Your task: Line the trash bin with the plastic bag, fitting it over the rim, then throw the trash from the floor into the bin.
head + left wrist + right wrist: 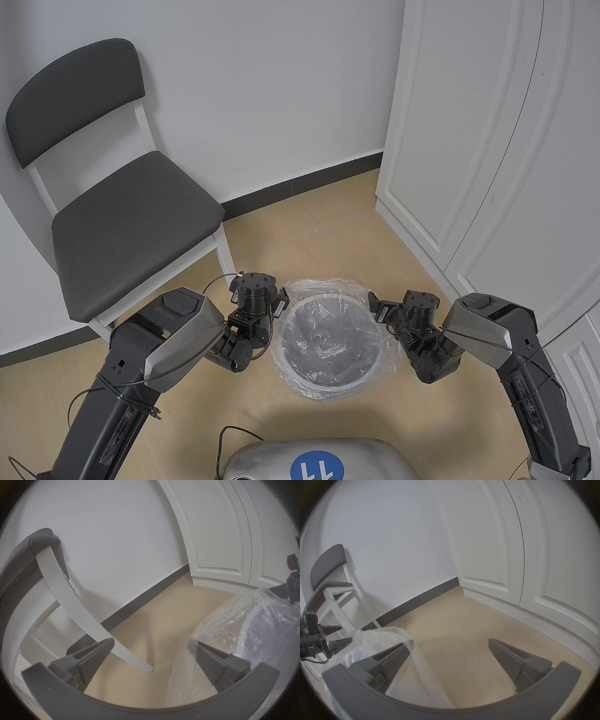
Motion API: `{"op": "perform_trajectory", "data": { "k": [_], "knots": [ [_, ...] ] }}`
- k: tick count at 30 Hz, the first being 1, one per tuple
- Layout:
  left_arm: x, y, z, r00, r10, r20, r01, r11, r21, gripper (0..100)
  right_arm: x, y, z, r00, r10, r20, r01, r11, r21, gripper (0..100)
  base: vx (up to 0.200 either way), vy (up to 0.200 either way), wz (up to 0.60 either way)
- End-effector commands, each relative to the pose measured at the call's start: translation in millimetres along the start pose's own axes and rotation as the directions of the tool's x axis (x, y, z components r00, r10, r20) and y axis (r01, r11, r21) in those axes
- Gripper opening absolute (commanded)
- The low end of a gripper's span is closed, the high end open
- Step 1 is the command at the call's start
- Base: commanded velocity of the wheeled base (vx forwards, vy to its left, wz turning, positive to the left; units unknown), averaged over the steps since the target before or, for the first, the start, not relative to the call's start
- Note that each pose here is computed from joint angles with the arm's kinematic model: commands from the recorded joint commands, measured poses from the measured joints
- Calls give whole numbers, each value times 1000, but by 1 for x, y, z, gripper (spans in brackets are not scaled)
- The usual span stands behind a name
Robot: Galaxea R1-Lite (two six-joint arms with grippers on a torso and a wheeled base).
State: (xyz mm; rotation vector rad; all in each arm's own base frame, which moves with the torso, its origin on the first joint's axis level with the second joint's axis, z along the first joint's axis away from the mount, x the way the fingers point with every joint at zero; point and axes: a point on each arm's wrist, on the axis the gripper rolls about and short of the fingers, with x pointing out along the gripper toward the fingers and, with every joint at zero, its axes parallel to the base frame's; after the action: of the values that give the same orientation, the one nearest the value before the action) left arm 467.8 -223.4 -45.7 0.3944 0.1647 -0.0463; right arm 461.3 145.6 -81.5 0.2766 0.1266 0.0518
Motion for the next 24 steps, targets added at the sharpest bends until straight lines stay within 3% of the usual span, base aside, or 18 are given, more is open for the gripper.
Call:
{"op": "perform_trajectory", "data": {
  "k": [1, 14, 20, 24],
  "knots": [
    [2, -2, -9, 1000, -1, -20, 2, 1000, 8, 100, 1, -1, -3, 1000, -8, -20, 8, 1000, -5, 100, 0, 0, 0],
    [-24, 12, -16, 986, -38, -164, 53, 995, 86, 100, 3, -7, 2, 985, -87, -150, 81, 996, -43, 100, 0, 0, 0],
    [-23, 12, -14, 987, -38, -155, 51, 995, 80, 100, 3, -7, 3, 985, -96, -144, 90, 995, -45, 100, 0, 0, 0],
    [-30, 20, 1, 990, -37, -133, 46, 997, 63, 100, -5, -5, 15, 985, -96, -144, 90, 995, -49, 100, 0, 0, 0]
  ]
}}
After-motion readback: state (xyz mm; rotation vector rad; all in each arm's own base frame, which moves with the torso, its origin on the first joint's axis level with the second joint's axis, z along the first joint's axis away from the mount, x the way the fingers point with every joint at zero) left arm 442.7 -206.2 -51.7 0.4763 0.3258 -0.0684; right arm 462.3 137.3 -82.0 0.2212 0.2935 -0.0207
